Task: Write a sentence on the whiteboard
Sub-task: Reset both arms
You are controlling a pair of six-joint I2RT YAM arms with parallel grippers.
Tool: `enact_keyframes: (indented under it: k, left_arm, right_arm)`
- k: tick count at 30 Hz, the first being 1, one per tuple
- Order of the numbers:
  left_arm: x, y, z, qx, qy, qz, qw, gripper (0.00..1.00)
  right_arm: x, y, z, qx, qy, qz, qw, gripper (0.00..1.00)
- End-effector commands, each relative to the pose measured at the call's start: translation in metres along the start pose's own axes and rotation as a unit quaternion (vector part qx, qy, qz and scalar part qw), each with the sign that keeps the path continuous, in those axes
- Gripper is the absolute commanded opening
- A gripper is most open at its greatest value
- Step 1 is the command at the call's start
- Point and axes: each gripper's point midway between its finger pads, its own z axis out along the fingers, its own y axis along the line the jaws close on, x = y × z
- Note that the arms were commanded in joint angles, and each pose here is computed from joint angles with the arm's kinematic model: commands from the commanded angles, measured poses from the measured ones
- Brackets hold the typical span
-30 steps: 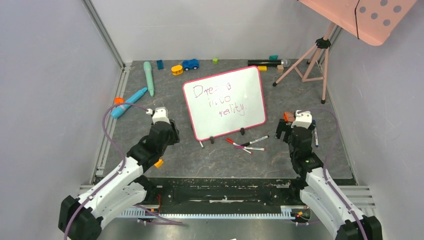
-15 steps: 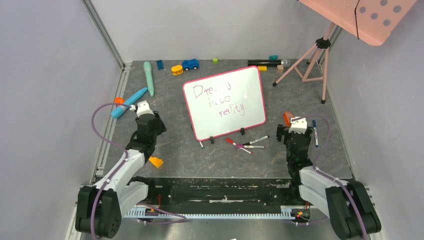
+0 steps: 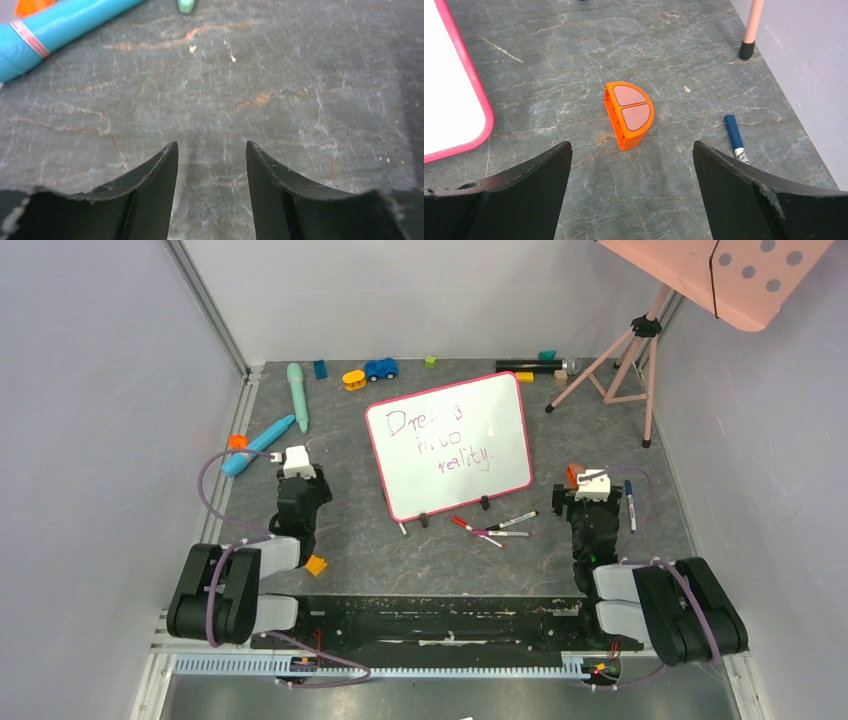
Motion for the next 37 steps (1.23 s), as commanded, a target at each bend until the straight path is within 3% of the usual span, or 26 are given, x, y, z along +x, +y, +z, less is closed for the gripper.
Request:
enact_keyframes:
  k: [1, 5, 7, 12, 13, 14, 15, 37]
  left_arm:
    - [-0.044, 0.004, 0.013, 0.006, -0.105, -0.001, 0.994, 0.57]
    - [-0.033, -0.014, 0.021, 0.055, -0.093, 0.028, 0.994, 0.55]
    - [-0.030, -0.019, 0.025, 0.065, -0.082, 0.033, 0.994, 0.55]
    - [-0.030, -0.012, 0.028, 0.044, -0.077, 0.026, 0.996, 0.65]
    - [-0.030, -0.011, 0.027, 0.044, -0.075, 0.027, 0.996, 0.78]
    - [-0.031, -0.011, 0.027, 0.043, -0.077, 0.026, 0.996, 0.98]
    - [-0.032, -0.011, 0.027, 0.044, -0.081, 0.025, 0.995, 1.00]
    - [-0.031, -0.012, 0.027, 0.038, -0.080, 0.029, 0.996, 1.00]
  right_arm:
    - [-0.001, 0.009, 0.002, -0.037, -0.021, -0.033, 0.999, 0.89]
    - [0.005, 0.000, -0.003, -0.031, -0.028, -0.004, 0.999, 0.86]
    - [0.003, -0.005, -0.004, -0.021, -0.035, 0.003, 0.999, 0.91]
    - [-0.003, -0.008, -0.006, -0.015, -0.052, 0.004, 0.999, 0.98]
    - [-0.002, -0.007, -0.005, -0.015, -0.049, 0.003, 0.999, 0.98]
    - [-0.002, -0.007, -0.006, -0.015, -0.049, 0.003, 0.999, 0.98]
    - [-0.001, -0.007, -0.007, -0.015, -0.048, 0.003, 0.999, 0.98]
    - [-0.001, -0.007, -0.006, -0.016, -0.048, 0.003, 0.999, 0.98]
